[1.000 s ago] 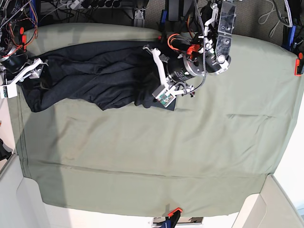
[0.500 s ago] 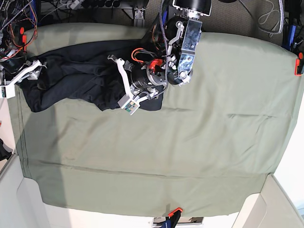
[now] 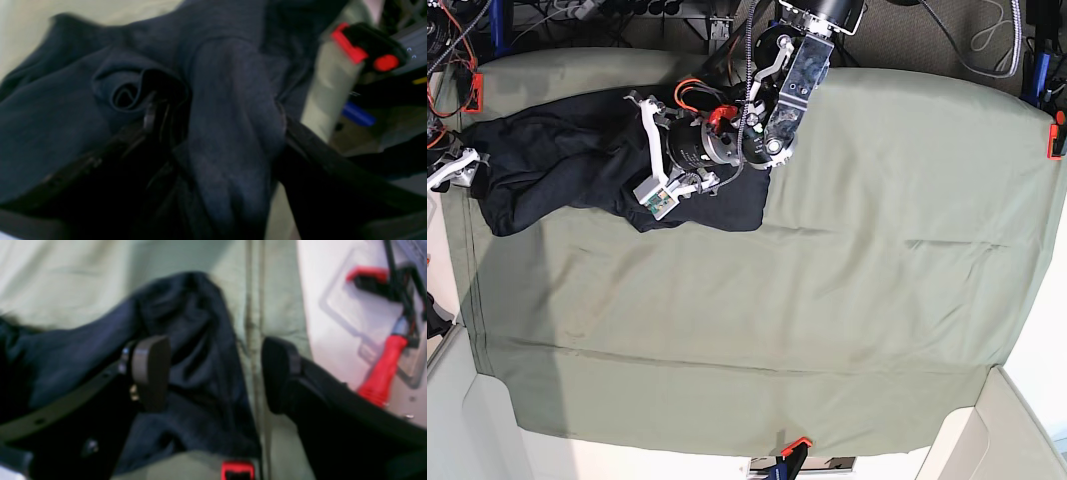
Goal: Fold the T-shirt properly
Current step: 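Fold the shirt's end over toward the right gripper with the left gripper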
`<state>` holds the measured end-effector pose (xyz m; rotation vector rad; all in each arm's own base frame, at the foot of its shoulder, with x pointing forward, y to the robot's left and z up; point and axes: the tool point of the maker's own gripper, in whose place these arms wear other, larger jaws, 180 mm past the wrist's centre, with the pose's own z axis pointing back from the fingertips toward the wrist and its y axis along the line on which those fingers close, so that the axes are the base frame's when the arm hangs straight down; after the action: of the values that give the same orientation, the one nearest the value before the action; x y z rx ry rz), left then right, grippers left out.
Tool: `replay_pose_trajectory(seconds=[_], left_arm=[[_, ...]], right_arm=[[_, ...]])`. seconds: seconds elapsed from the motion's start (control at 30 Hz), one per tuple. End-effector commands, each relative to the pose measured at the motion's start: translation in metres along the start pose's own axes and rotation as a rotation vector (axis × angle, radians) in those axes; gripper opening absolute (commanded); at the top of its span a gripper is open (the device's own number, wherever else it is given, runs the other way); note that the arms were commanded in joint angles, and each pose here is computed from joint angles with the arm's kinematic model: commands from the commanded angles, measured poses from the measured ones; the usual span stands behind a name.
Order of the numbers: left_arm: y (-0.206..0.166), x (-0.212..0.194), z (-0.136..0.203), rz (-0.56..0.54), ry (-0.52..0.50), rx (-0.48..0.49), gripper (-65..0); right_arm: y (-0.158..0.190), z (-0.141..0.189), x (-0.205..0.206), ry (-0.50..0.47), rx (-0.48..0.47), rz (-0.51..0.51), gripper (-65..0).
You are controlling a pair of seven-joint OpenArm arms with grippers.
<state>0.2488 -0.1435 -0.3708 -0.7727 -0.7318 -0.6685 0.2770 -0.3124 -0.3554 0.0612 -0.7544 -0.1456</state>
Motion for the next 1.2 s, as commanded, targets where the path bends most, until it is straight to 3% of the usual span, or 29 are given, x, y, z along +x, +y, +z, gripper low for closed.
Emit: replay_pose_trajectory(seconds=[0.0,0.27,0.53,0.7,0.93,1.17], left_arm=[[-0.008,0.026,0.0,-0.008,-0.077,-0.032,-27.6],[-0.017,0.056,0.002,-0.003,-0.152,-0.115,-27.6],[-0.033,0.058,0.005,-0.01,-0.168,-0.202,-27.6],[-0.033,0.053,0.004,-0.023,-0.14,-0.199,-27.6],[-0.052,0.059,0.013,0.014,-0.144,-0.3,-27.6],[-0.052,0.058,0.013,0.017,-0.14,-0.301,-27.6]], right_arm=[[-0.007,0.0,0.025,-0.062,-0.003,0.004,-22.5],[-0.002,-0.034,0.022,-0.005,0.086,-0.051,-22.6],[0.019,-0.043,-0.015,0.134,0.129,0.005,-22.6],[0.025,-0.04,-0.01,0.133,0.142,0.015,-22.6],[0.035,-0.016,0.015,0.059,0.116,0.139,-22.6],[0.032,-0.017,0.012,0.063,0.101,0.142,-22.6]])
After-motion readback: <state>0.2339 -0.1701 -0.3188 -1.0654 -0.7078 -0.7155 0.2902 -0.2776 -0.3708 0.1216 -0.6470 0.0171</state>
